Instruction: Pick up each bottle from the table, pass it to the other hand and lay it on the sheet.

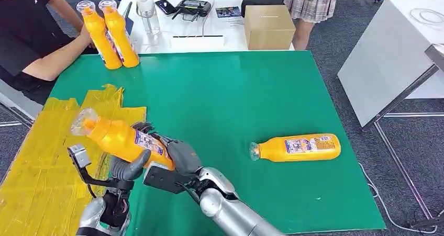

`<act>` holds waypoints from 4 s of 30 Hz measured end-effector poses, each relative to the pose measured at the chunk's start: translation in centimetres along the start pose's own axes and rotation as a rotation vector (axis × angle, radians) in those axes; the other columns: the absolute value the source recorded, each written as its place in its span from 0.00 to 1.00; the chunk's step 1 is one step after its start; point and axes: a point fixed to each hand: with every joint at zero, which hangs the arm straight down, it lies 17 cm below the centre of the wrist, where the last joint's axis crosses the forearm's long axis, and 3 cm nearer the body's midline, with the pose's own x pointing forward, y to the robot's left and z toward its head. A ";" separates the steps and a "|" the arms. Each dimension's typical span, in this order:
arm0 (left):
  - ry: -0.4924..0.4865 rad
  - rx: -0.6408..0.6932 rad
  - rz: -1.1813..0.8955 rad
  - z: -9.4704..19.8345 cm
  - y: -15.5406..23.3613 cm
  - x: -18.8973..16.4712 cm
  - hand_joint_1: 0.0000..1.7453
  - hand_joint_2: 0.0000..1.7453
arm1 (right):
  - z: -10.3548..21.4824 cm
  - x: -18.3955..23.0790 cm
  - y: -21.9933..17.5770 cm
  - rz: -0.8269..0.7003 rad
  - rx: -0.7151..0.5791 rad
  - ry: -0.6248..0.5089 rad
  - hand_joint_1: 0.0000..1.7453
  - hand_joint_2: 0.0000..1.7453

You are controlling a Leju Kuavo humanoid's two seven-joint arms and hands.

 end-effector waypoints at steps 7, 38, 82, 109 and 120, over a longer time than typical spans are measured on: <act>-0.011 -0.007 -0.017 -0.1 -0.2 0.3 1.00 1.00 | 0.1 -0.1 0.0 0.000 -0.006 -0.001 1.00 1.00; -0.106 -0.017 -0.580 -1.0 0.4 2.3 1.00 1.00 | 2.2 -0.9 -6.8 0.034 -0.162 -0.018 0.00 0.00; 0.386 -0.241 -2.135 7.3 23.6 -2.1 0.00 0.00 | 4.0 0.3 -15.4 0.054 -0.241 -0.118 0.00 0.00; 0.463 -0.291 -2.105 8.2 25.4 -3.1 0.00 0.00 | 3.9 0.3 -15.2 0.048 -0.235 -0.116 0.00 0.00; 0.336 -0.227 -1.864 7.4 22.7 -1.8 0.00 0.00 | 3.9 0.2 -15.2 0.049 -0.234 -0.115 0.00 0.00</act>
